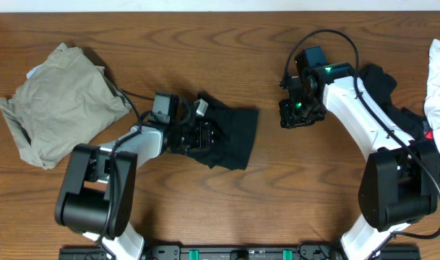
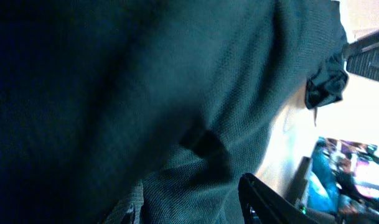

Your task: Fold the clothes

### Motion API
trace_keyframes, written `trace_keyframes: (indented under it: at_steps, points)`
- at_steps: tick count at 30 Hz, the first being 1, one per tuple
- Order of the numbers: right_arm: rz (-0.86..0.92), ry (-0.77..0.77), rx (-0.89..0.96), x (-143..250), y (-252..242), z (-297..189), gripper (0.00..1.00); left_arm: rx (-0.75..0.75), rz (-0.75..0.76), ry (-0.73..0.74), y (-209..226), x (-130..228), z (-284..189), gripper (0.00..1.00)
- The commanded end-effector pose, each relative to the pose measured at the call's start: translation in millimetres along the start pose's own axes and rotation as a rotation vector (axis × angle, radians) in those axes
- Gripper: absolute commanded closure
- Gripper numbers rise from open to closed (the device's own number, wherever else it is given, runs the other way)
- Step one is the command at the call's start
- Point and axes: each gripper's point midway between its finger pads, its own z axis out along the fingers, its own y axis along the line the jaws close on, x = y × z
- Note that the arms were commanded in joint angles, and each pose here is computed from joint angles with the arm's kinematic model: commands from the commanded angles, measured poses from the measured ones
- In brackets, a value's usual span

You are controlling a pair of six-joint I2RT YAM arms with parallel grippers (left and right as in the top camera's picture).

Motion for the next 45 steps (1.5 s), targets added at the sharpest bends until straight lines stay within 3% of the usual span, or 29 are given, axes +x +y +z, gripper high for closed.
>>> trace_keyframes:
  at_steps: [1,7,14,19,21,24,27,38,45]
  points:
    - [-0.012,-0.018,-0.001,-3.0,0.4,-6.9,0.78,-0.034,-0.066,0.056,26.8,20.6,12.5,0.46]
    - [-0.012,-0.018,-0.001,-3.0,0.3,-6.9,0.78,0.084,-0.053,0.082,2.6,23.1,9.0,0.46]
    - [-0.036,-0.019,-0.001,-3.5,-0.1,-7.1,0.77,0.093,0.163,-0.095,-60.9,-8.9,-39.3,0.44]
    - [-0.156,0.004,-0.161,4.8,28.6,-8.8,0.77,-0.188,0.348,-0.397,-70.6,-51.7,-94.4,0.44]
    - [-0.192,0.011,-0.261,9.2,49.0,-11.5,0.77,-0.349,0.378,-0.530,-60.4,-73.2,-119.2,0.39]
    - [-0.233,0.031,-0.330,16.7,72.0,-12.2,0.78,-0.456,0.384,-0.645,-49.0,-96.4,-138.7,0.34]
    - [-0.288,0.050,-0.330,23.9,91.5,-6.4,0.79,-0.452,0.342,-0.643,-33.0,-107.7,-133.9,0.34]
    - [-0.293,-0.003,-0.265,24.2,138.5,32.9,0.78,-0.387,0.207,-0.421,32.2,-122.7,-65.9,0.34]
    - [-0.254,-0.021,-0.208,32.6,130.7,65.2,0.70,-0.424,0.154,-0.324,55.8,-102.5,-52.3,0.34]
